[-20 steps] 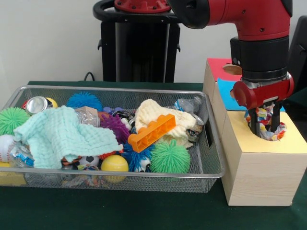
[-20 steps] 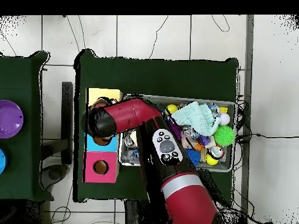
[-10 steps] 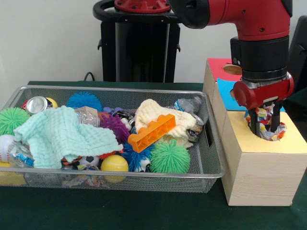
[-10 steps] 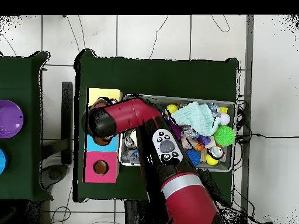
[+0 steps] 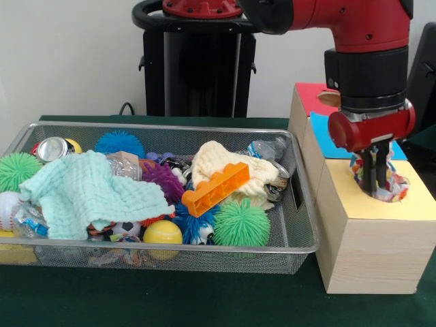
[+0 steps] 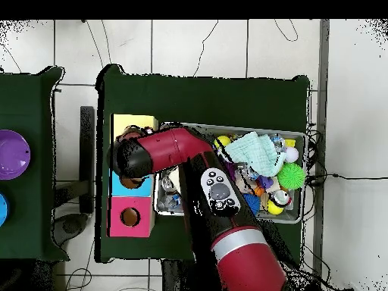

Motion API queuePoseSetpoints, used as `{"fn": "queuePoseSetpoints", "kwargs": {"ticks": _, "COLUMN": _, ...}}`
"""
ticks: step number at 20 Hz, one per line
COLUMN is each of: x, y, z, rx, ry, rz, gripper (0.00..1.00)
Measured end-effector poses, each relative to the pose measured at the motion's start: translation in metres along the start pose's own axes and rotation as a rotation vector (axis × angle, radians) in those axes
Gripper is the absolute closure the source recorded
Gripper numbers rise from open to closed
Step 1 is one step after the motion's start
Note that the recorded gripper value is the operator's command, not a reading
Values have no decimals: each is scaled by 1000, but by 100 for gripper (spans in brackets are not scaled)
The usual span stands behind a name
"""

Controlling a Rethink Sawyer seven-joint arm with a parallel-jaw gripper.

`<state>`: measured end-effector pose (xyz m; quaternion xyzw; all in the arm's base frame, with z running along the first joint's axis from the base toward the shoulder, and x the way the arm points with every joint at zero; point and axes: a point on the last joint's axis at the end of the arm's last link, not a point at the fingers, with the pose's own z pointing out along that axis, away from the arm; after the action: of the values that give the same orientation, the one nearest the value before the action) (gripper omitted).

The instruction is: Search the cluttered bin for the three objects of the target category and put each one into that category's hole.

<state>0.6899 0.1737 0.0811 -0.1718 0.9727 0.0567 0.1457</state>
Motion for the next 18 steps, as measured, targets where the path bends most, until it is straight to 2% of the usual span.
{"fn": "queuePoseSetpoints", "kwargs": {"ticks": 5, "x": -6, "y": -15, "z": -11, "rx": 17, "ry": -18, "rz": 13, "gripper": 100}}
{"fn": "queuePoseSetpoints", "kwargs": {"ticks": 13, "x": -12, "y": -27, "z": -22, "rx": 33, "ry": -35, "rz": 21, "gripper": 100}}
{"fn": "queuePoseSetpoints", "kwargs": {"ticks": 18, "x": -12, "y": -29, "z": -20, "rx": 12, "ry": -29, "rz": 49, "gripper": 100}}
